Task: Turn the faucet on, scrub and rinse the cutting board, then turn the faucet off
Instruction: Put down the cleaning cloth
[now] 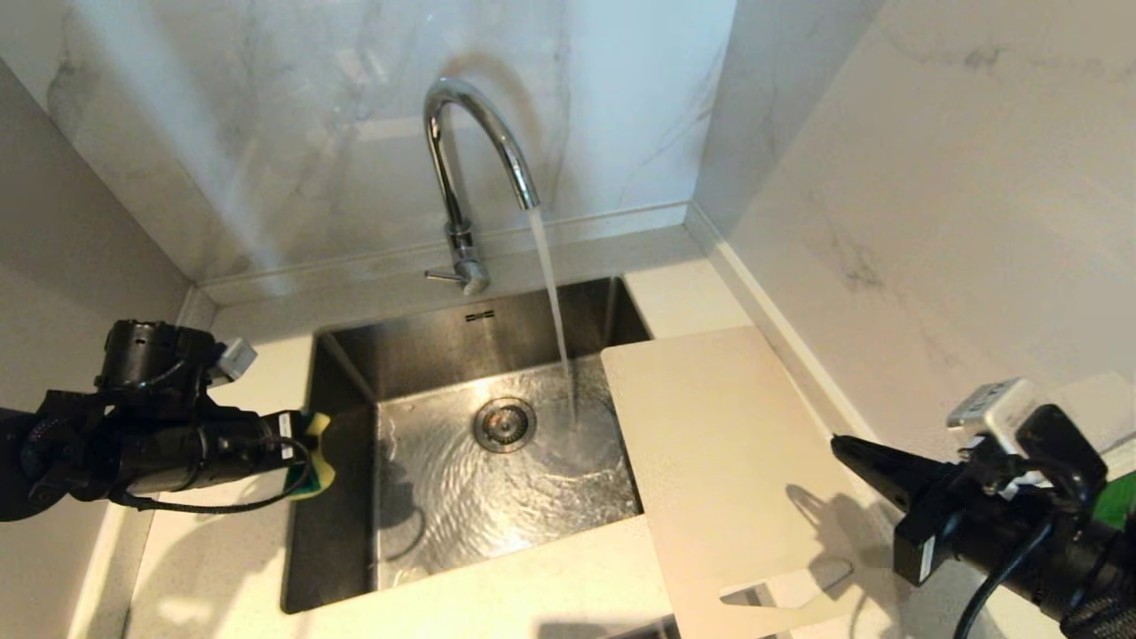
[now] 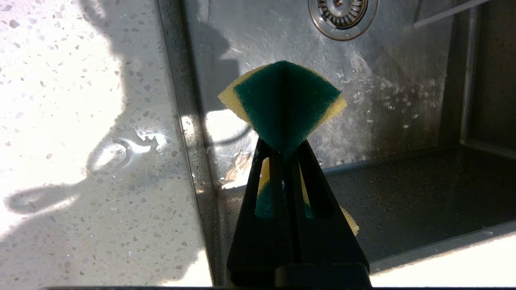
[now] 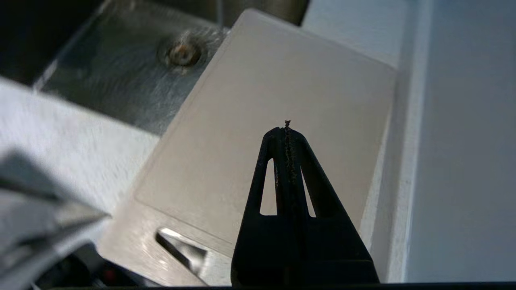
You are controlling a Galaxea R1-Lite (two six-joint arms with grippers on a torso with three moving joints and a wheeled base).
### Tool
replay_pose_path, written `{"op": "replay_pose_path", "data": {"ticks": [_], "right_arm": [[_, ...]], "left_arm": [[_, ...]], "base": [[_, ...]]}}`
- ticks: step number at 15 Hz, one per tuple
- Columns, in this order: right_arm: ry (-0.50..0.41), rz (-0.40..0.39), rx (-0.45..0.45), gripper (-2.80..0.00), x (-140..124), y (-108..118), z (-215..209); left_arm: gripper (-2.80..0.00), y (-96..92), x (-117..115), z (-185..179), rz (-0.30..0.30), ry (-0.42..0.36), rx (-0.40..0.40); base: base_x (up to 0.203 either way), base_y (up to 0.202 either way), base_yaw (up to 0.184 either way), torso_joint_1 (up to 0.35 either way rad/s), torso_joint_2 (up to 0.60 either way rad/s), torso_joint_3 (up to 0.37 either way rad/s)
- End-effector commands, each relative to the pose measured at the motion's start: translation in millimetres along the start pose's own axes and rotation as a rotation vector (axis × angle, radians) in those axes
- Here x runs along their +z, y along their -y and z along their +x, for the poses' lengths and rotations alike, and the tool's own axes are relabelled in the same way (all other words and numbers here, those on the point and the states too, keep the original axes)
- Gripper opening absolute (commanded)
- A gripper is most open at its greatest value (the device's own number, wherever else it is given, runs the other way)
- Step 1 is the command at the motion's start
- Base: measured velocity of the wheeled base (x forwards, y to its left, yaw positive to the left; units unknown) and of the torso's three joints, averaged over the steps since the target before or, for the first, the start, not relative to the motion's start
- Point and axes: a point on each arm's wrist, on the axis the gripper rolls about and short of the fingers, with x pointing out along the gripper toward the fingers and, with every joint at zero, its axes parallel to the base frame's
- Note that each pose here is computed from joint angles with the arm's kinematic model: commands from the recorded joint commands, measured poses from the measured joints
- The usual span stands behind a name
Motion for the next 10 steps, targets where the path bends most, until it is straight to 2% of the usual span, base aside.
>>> {"op": "replay_pose_path", "data": {"ticks": [1, 5, 7, 9, 10], "right_arm": [[0.084, 0.056, -0.109, -2.8, 6.2, -10.4, -32.7], [0.163, 0.052, -0.358, -2.8, 2.1, -31.7, -89.6], [0.139, 0.067, -0.458, -2.8, -9.4, -45.5, -117.2], [0.09, 0.082, -0.522, -2.8, -25.2, -60.1, -141.5], [0.026, 0.098, -0.539, -2.8, -36.4, -67.9, -151.8]], "left_arm": [[-2.8, 0.1, -1.0, -0.1, -0.002, -0.003, -0.001], [-2.8, 0.1, -1.0, -1.6, -0.005, -0.001, -0.003], [-2.8, -0.6, -2.9, 1.5, -0.005, -0.013, 0.0], [-2.8, -1.0, -4.2, 4.1, -0.005, -0.023, -0.002], [-2.8, -1.1, -4.4, 4.6, -0.006, -0.024, -0.001]], "base": [[0.0, 0.0, 0.0, 0.0, 0.0, 0.0], [0.0, 0.0, 0.0, 0.0, 0.0, 0.0], [0.0, 0.0, 0.0, 0.0, 0.0, 0.0], [0.0, 0.0, 0.0, 0.0, 0.0, 0.0], [0.0, 0.0, 0.0, 0.0, 0.0, 0.0]]}}
